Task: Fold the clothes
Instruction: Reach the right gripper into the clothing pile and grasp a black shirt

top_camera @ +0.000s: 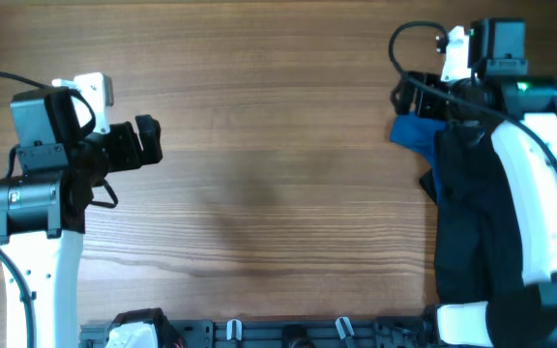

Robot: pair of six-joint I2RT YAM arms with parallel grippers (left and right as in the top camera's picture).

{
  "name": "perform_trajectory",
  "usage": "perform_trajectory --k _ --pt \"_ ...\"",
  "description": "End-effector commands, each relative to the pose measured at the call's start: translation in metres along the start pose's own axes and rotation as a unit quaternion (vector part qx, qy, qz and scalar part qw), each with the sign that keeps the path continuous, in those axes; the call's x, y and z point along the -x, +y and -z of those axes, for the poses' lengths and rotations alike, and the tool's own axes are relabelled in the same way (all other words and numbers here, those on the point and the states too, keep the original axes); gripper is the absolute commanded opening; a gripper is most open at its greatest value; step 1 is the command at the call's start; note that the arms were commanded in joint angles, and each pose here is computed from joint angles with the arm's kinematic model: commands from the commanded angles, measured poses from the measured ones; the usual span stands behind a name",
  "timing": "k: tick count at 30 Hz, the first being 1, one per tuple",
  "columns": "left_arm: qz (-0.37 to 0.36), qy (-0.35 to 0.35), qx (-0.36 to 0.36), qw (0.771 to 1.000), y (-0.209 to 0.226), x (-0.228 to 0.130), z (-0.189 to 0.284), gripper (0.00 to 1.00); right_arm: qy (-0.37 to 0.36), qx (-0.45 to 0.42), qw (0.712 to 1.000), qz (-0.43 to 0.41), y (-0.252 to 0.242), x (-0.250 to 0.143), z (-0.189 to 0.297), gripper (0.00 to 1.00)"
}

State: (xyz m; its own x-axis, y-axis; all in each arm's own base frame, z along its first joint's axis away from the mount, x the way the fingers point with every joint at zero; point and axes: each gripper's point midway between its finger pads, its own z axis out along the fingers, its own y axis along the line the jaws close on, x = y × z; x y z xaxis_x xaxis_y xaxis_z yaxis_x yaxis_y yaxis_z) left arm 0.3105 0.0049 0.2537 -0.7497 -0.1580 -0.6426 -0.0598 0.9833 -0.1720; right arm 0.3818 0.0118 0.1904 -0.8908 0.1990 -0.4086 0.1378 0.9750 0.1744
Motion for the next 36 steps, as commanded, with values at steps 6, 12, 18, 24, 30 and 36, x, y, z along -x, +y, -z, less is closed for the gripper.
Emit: perform_trajectory --k 6,12,18,24,30,36 --pt "0.001 -0.001 -0.015 1.000 -0.007 0.004 0.003 1.00 0.109 -0.146 0.967 -0.176 -0.103 -0.031 -0.078 0.94" --pt "0.001 -0.001 -0.015 1.000 -0.007 0.004 0.003 1.00 0.159 -0.154 0.959 -0.178 -0.112 -0.049 -0.121 0.89" --pt "0.001 -0.001 -0.015 1.000 -0.007 0.004 0.003 1.00 0.174 -0.113 0.967 -0.150 -0.103 -0.051 -0.147 0.38" --pt "0.002 -0.001 -0.015 1.000 -0.007 0.004 0.003 1.00 0.133 -0.113 0.976 -0.133 -0.106 -0.028 -0.122 0.14" --pt "0.003 0.006 -0.015 1.000 -0.006 0.001 0.003 1.00 0.066 -0.106 0.983 -0.133 -0.107 -0.002 -0.070 0.18" --pt "0.005 0.021 -0.013 1.000 -0.006 -0.006 0.004 1.00 0.072 -0.105 0.981 -0.145 -0.105 -0.009 -0.065 0.04"
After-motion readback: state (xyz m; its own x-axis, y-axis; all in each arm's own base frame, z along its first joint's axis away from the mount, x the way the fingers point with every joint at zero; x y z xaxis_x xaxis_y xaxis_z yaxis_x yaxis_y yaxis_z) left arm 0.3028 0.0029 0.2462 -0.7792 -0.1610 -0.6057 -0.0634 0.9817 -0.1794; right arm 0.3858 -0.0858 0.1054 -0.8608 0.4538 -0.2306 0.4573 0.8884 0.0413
